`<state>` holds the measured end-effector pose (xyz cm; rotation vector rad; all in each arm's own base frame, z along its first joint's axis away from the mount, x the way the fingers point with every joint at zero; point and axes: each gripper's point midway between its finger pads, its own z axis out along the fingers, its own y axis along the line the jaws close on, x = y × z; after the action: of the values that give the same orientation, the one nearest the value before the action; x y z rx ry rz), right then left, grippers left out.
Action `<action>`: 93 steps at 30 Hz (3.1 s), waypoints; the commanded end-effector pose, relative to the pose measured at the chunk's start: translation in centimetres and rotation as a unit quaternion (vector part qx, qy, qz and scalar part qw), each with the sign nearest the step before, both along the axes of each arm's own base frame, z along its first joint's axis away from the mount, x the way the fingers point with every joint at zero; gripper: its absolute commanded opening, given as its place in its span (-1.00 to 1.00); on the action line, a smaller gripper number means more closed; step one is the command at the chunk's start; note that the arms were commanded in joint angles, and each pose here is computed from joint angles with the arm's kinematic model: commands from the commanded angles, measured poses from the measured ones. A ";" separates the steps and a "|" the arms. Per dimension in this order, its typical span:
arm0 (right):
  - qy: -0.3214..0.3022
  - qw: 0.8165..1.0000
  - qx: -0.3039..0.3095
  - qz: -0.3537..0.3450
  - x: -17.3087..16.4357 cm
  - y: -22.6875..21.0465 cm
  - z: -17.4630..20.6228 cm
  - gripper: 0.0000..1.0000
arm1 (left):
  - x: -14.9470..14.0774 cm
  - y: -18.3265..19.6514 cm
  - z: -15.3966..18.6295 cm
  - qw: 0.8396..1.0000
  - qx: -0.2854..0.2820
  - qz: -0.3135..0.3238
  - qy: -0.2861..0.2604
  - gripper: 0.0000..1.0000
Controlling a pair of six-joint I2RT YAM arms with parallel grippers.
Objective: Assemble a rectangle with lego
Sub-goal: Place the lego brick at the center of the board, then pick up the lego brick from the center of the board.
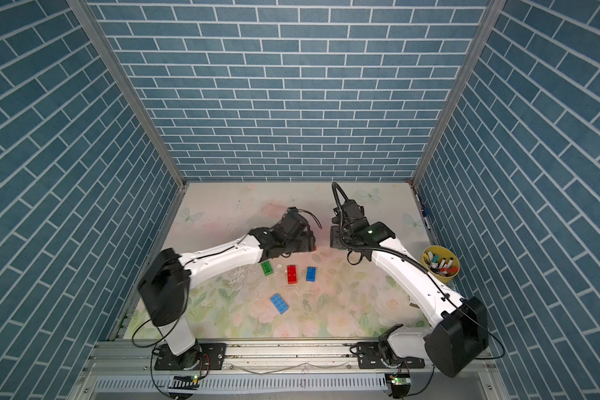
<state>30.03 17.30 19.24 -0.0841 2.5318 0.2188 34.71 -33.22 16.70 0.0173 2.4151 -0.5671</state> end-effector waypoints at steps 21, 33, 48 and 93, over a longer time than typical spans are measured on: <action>0.192 0.979 -0.068 0.013 -4.5 8.4 -11.6 0.32 | 0.7 20.3 2.0 0.994 -0.001 0.055 -0.099 1.00; 0.225 0.969 -0.096 0.014 -4.9 9.4 -15.1 0.33 | 0.5 20.9 1.9 0.993 -0.005 0.062 -0.100 0.99; 0.231 0.968 -0.098 0.018 -4.6 10.0 -16.8 -0.11 | 0.6 21.1 1.4 0.993 -0.003 0.066 -0.095 0.99; 0.145 0.964 -0.087 0.205 9.0 11.9 -12.9 -0.82 | 0.4 19.4 -0.4 0.997 -0.030 0.026 -0.071 0.99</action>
<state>38.29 28.86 6.33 -0.6284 2.8250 0.1979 35.13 -13.93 17.06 -0.0401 2.2408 -0.5996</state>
